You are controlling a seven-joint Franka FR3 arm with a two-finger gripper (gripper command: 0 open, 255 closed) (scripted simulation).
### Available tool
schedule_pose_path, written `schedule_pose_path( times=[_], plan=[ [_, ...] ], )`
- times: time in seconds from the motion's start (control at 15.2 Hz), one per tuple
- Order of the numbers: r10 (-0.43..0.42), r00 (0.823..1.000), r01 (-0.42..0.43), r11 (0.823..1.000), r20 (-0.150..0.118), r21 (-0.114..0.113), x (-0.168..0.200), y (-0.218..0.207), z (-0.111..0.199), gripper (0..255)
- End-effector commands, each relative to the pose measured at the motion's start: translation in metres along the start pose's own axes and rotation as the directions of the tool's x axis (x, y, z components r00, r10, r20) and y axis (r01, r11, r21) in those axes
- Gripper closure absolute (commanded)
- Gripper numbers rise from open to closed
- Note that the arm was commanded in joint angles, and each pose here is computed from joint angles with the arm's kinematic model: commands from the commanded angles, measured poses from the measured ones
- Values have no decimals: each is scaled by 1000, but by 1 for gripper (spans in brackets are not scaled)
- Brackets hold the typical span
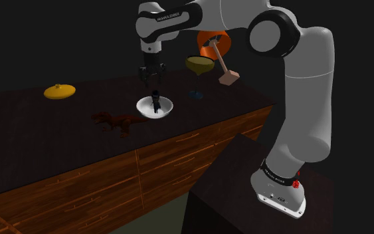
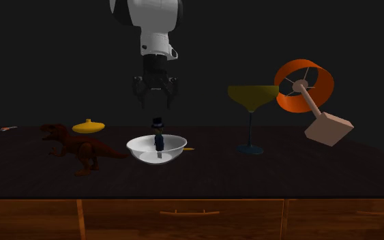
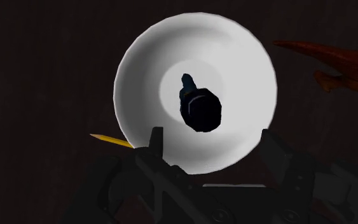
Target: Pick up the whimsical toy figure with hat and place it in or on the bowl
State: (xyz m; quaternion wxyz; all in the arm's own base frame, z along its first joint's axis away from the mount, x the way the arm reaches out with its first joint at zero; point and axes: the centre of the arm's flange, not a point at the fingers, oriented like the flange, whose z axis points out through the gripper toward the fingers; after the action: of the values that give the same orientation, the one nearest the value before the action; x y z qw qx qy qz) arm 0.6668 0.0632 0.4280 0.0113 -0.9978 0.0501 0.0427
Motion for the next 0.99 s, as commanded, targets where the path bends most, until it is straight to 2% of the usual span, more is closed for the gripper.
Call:
schedule_pose_path(
  times=[0.0, 0.2, 0.46, 0.92],
  plan=[
    [0, 1000, 0, 1000, 0, 0, 0, 0, 0, 0],
    [0, 1000, 0, 1000, 0, 0, 0, 0, 0, 0],
    [0, 1000, 0, 1000, 0, 0, 0, 0, -50, 0],
    [0, 1000, 0, 1000, 0, 0, 0, 0, -50, 0]
  ],
)
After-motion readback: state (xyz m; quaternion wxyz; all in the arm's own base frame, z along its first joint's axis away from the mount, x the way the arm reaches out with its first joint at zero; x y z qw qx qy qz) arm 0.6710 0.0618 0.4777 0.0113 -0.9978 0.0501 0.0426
